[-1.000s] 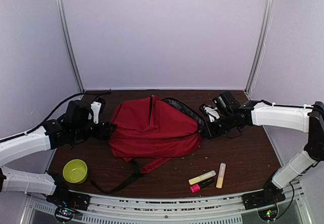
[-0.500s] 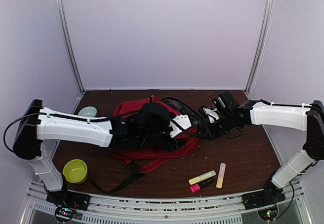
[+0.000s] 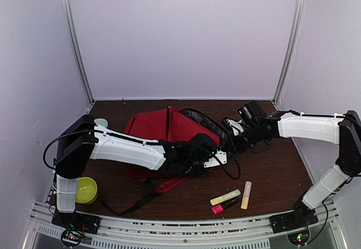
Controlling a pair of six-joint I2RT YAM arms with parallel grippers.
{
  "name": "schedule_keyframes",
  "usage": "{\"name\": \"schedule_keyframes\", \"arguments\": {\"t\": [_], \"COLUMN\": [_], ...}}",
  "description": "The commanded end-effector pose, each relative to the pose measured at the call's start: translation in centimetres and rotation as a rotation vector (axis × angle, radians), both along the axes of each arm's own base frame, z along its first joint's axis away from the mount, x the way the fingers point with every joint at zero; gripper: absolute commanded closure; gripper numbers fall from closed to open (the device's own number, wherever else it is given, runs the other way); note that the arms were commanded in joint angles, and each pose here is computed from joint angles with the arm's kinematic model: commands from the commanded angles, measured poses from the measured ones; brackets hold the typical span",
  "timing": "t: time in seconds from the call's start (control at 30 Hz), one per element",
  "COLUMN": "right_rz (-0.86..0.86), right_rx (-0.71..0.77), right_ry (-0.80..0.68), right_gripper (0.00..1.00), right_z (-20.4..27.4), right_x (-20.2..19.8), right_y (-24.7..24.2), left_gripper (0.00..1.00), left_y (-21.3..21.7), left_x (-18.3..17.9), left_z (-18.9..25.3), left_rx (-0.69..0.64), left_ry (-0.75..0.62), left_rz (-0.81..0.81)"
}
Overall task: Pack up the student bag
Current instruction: Hold the largest pocket of the student bag, then place the largest pocket of the student bag.
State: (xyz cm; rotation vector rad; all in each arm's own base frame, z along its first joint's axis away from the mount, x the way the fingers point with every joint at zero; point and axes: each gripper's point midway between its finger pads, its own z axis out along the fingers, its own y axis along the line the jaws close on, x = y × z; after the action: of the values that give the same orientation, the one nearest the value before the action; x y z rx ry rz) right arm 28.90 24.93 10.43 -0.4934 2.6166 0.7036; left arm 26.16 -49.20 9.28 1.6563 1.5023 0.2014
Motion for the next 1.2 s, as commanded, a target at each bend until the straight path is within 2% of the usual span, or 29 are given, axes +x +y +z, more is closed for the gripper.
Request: {"name": "schedule_keyframes", "arguments": {"t": [0.0, 0.07, 0.2, 0.37, 0.53, 0.7, 0.9, 1.0, 1.1, 1.13, 1.17], "right_rz": [-0.046, -0.079, -0.206, -0.259, -0.289, -0.272, -0.265, -0.225, -0.15, -0.13, -0.113], "right_rx": [-0.008, -0.053, -0.272, -0.413, -0.482, -0.476, -0.502, -0.424, -0.307, -0.274, -0.242], "right_ry": [-0.048, -0.081, -0.218, -0.32, -0.389, -0.398, -0.399, -0.351, -0.285, -0.266, -0.251], "right_gripper": [1.0, 1.0, 1.0, 1.0, 1.0, 1.0, 1.0, 1.0, 1.0, 1.0, 1.0], "right_z": [1.7, 2.3, 4.3, 7.3, 9.3, 9.6, 8.6, 7.6, 5.9, 5.3, 4.7], "right_x": [1.8, 2.7, 5.7, 7.8, 9.7, 11.6, 15.2, 15.9, 14.7, 14.2, 13.6], "right_y": [-0.7, -1.7, -5.5, -7.8, -8.4, -7.1, -6.2, -4.5, -1.7, -0.9, -0.2], "left_gripper": [1.0, 1.0, 1.0, 1.0, 1.0, 1.0, 1.0, 1.0, 1.0, 0.97, 0.86], "left_y": [1.6, 2.1, 3.8, 6.4, 7.8, 8.1, 10.8, 12.1, 13.0, 13.1, 13.3], "left_x": [1.7, 1.6, 0.1, -4.4, -9.2, -12.9, -14.3, -14.6, -14.7, -14.7, -14.8], "left_z": [1.1, 1.6, 2.8, 2.3, 1.9, 1.0, 1.2, 1.4, 1.5, 1.7, 1.9], "left_rx": [0.035, 0.033, 0.067, 0.142, 0.154, 0.182, 0.151, 0.122, 0.075, 0.054, 0.034], "left_ry": [-0.085, -0.096, -0.105, -0.095, 0.001, 0.111, 0.193, 0.222, 0.255, 0.266, 0.282], "left_rz": [0.08, 0.087, 0.066, -0.011, -0.095, -0.15, -0.135, -0.102, -0.053, -0.03, -0.008]}}
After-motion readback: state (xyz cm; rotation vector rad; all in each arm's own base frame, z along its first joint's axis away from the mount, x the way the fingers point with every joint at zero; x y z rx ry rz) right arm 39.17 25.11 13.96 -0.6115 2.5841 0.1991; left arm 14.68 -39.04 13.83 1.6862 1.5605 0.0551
